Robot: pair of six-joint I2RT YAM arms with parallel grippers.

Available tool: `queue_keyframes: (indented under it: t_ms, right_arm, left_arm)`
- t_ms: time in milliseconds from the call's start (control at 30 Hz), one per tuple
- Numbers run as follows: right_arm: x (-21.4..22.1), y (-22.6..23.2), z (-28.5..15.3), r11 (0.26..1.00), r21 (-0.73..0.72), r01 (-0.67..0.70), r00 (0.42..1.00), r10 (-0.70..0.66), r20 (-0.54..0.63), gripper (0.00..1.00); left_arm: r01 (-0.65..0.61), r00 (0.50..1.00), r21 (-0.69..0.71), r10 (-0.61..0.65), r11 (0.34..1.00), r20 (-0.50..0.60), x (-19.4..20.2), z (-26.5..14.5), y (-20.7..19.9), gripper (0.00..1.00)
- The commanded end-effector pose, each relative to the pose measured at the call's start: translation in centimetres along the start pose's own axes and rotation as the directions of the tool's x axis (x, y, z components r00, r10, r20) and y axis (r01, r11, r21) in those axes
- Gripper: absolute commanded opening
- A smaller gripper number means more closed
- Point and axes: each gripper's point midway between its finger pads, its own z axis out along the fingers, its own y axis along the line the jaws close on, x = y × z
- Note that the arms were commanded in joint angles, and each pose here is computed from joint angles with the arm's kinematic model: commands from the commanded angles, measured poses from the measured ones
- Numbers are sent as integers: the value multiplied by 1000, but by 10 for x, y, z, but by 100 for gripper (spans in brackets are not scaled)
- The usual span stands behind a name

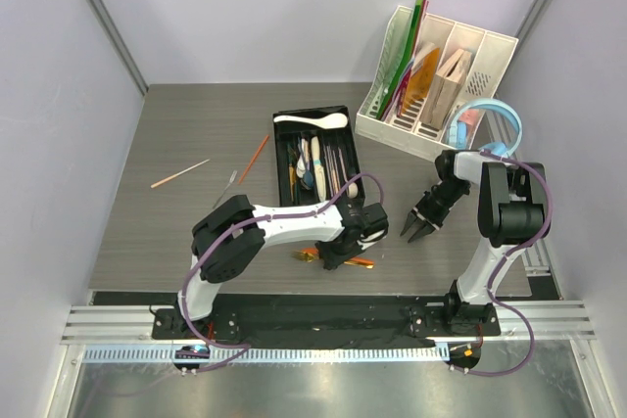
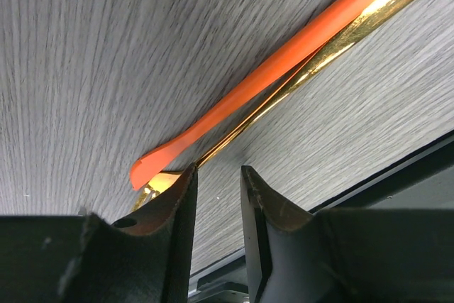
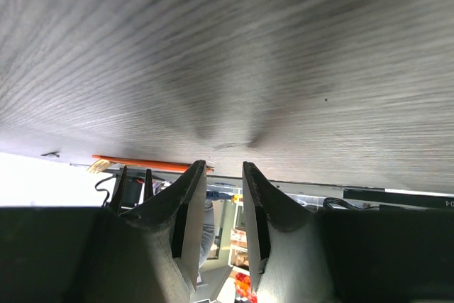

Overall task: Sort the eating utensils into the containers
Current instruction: Pick up the fork at the center of the board.

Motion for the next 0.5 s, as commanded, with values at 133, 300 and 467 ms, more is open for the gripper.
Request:
queue_keyframes:
  t_ms: [133,300,467]
  right_arm:
    - [2,9,-12,999,-36,-2,1000,2,23,33]
    - [2,10,-12,999,-37,-3,1000,4,22,33]
    - [1,11,-13,999,-41,-4,1000,5,21,33]
  left_arm:
    - [-7,999,-18,7,1000,31,-9,-2,7,31]
    - [-4,1000,-17,5,1000,29,-9,-1,7,31]
    - [-2,1000,-17,2,1000,24,-11,4,8,31]
